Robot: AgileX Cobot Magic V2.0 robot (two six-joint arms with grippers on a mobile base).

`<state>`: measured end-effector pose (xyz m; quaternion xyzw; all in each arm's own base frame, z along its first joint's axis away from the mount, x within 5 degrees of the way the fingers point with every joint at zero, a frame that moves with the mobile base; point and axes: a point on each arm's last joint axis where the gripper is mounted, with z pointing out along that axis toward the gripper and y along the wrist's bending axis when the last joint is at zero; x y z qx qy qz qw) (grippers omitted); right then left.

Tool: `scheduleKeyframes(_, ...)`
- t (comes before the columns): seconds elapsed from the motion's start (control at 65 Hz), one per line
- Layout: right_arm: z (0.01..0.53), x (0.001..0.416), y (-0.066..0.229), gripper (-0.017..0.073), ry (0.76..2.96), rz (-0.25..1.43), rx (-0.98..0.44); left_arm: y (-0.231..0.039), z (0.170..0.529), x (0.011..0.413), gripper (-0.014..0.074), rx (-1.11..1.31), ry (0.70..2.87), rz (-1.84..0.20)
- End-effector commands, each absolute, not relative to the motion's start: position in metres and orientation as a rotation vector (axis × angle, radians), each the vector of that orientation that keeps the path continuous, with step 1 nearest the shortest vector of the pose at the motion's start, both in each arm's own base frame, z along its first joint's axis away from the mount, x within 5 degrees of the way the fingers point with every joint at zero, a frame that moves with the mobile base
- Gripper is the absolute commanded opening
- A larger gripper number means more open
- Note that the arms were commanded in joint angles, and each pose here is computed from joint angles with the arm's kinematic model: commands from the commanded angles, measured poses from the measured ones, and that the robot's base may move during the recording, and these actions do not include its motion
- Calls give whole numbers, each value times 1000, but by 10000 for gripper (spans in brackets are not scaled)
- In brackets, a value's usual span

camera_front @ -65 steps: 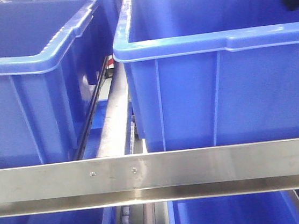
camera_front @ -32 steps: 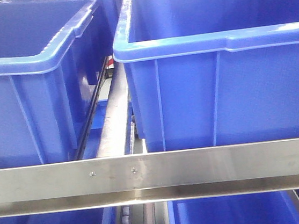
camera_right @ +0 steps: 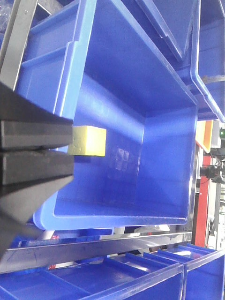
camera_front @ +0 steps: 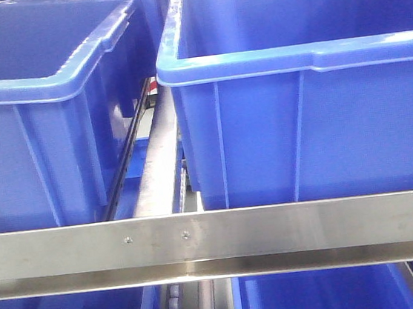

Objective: Place yellow foam block on left shelf second layer

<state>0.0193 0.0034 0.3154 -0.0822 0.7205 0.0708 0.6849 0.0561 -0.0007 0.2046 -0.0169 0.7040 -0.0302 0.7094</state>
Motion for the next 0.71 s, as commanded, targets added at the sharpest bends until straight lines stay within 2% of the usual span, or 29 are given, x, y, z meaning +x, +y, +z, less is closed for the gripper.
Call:
scheduleKeyframes(0.0, 330, 19, 3, 58, 1524, 159, -179, -2, 203, 58, 137, -28, 1510, -86)
scheduleKeyframes(0.215, 327, 20, 4, 58, 1530, 149, -172, -2, 203, 58, 137, -29, 1516, -85)
scheduleKeyframes(0.323, 317, 25, 2, 58, 1563, 81, -108, -2, 203, 58, 137, -28, 1510, -86)
scheduleKeyframes(0.492, 284, 37, -1, 58, 1524, -39, 9, -2, 203, 58, 137, -28, 1510, -86)
scheduleKeyframes(0.692, 234, 49, -3, 58, 1419, -60, 24, -2, 203, 58, 137, -29, 1516, -85)
